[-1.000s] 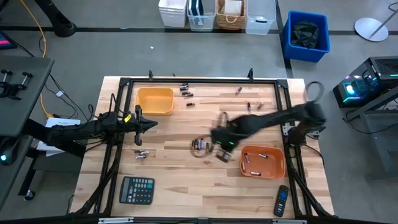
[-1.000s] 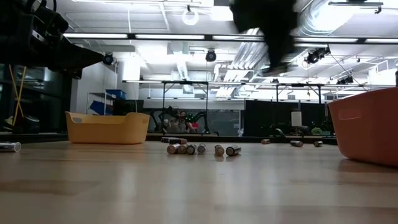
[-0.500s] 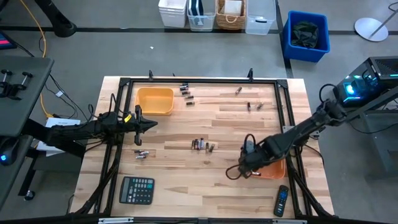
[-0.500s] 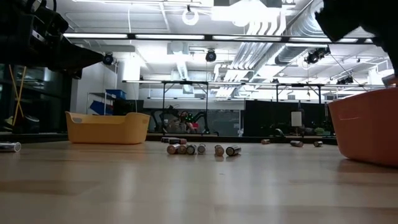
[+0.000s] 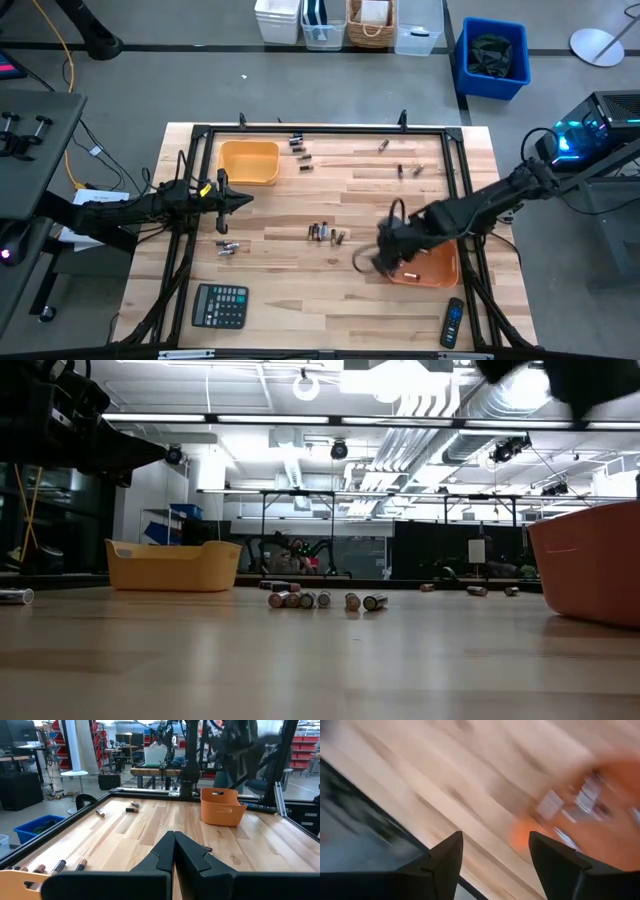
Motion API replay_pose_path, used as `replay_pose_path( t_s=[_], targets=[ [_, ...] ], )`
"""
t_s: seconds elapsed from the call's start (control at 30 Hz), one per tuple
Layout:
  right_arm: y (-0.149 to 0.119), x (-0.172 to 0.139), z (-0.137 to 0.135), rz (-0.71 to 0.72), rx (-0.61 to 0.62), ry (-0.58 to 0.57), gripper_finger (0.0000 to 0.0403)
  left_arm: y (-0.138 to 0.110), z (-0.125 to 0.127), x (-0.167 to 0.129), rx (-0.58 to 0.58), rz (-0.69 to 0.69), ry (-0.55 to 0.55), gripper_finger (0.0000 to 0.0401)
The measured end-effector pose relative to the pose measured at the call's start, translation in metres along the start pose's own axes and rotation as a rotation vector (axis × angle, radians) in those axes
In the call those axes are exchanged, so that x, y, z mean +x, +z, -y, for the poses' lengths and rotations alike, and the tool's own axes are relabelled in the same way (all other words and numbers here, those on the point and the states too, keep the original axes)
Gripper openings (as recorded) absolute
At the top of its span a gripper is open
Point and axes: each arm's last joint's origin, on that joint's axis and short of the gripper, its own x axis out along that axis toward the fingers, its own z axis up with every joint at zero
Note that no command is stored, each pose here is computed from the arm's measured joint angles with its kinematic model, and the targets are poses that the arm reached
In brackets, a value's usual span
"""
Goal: Sort batteries
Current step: Put the silver battery into the orange bin
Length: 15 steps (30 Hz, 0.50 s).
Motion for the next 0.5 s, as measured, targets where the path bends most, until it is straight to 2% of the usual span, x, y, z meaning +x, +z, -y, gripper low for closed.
replay_pose_path(
  t_s=[0.1, 0.23, 0.4, 0.5],
  targets=[
    [0.032, 0.016, -0.018, 0.092, 0.075, 0.146, 0.0218, 0.0, 0.0, 0.0, 0.0, 0.0, 0.0, 0.0001],
    [0.078, 0.058, -0.029, 0.171, 0.132, 0.215, 0.0208, 0.0, 0.0, 0.0, 0.0, 0.0, 0.0, 0.0001],
    [0.124, 0.106, -0.029, 0.248, 0.22, 0.05, 0.0198, 0.0, 0.0, 0.0, 0.0, 0.0, 0.0, 0.0001],
    [0.148, 0.123, -0.032, 0.269, 0.255, -0.07, 0.0195, 0.0, 0.0, 0.0, 0.0, 0.0, 0.0, 0.0001]
  ],
)
